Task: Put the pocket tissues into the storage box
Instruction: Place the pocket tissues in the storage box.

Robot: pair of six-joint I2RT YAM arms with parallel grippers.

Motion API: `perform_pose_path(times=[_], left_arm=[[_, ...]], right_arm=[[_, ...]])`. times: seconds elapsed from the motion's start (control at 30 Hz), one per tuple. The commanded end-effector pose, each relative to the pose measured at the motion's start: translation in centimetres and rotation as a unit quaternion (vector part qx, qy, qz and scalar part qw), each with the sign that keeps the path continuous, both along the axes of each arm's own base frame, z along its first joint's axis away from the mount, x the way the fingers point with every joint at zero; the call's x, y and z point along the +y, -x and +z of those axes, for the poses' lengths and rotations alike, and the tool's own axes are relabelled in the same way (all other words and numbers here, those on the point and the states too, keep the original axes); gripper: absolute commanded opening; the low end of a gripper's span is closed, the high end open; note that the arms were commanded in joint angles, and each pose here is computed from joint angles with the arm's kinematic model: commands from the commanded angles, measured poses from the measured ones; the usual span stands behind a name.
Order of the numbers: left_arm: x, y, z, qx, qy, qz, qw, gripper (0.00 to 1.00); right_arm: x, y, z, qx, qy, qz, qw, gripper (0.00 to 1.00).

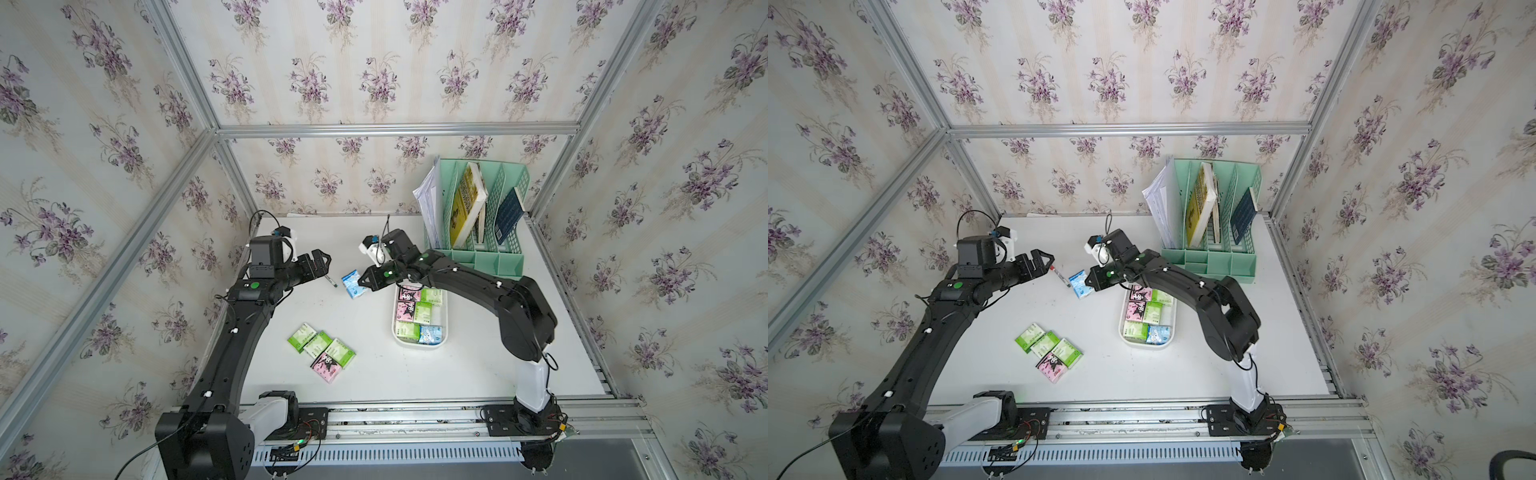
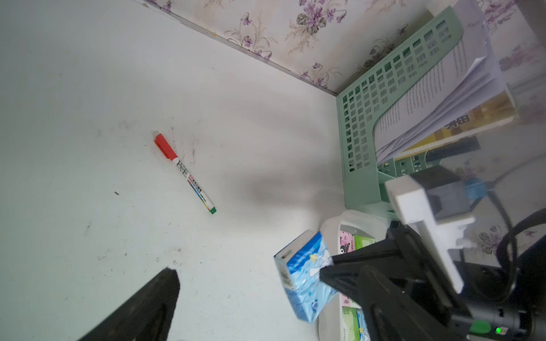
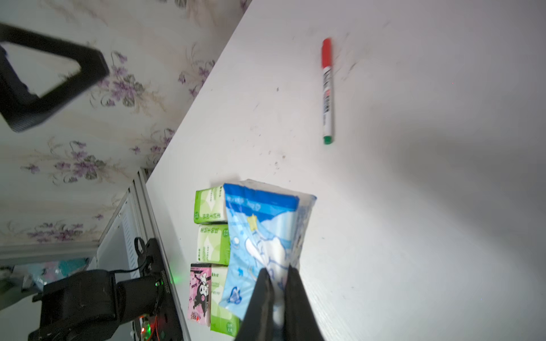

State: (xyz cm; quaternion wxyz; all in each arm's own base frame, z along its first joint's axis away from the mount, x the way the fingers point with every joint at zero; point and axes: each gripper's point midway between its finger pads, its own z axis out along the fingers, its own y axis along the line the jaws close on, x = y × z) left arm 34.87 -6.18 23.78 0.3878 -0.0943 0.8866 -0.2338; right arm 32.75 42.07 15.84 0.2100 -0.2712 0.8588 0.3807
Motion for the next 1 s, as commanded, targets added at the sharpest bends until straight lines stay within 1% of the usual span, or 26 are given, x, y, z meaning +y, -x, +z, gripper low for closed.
perform_pose_path(times=[0.0,0.1,0.17,0.2,0.27,0.4,0.47,0.57,0.77,0.97], left_arm=[[-2.9,-0.8,1.0,-0.025,0.000,-0.060,0.998,0.99],[-6.6,-0.9,0.6,-0.020,-0.012,-0.122,0.992,0.99],[-9.1,-0.7,-0.1,-0.009,-0.034,-0.169,0.985,0.99],[-10.3,-0.5,-0.4,-0.004,-0.036,-0.192,0.981,0.99],[-12.5,-0.4,-0.9,0.011,-0.027,-0.235,0.972,0.99],[-15.2,-0.4,-2.9,0.054,0.002,-0.282,0.958,0.99],[-16.1,-0.3,-3.7,0.074,0.008,-0.296,0.952,0.99],[-17.0,-0.2,-4.4,0.090,0.011,-0.308,0.947,0.99],[-16.9,-0.1,-4.6,0.091,0.005,-0.306,0.948,0.99],[-16.7,-0.1,-4.7,0.093,-0.004,-0.304,0.948,0.99]], right_arm=[[-4.2,-1.9,1.6,-0.012,-0.006,-0.077,0.997,0.00],[-8.9,-1.9,1.6,-0.009,0.009,-0.126,0.992,0.00],[-11.8,-1.5,1.2,-0.003,0.019,-0.156,0.988,0.00],[-12.6,-1.3,0.9,0.001,0.022,-0.166,0.986,0.00],[-14.5,-0.5,0.1,0.015,0.027,-0.187,0.982,0.00],[-15.9,0.8,-1.8,0.043,0.031,-0.213,0.976,0.00],[-16.0,1.2,-2.8,0.059,0.026,-0.223,0.973,0.00],[-15.9,0.8,-3.9,0.069,0.025,-0.235,0.969,0.00],[-15.7,-0.9,-4.9,0.064,0.039,-0.251,0.965,0.00],[-14.8,-1.9,-5.9,0.078,0.040,-0.252,0.964,0.00]])
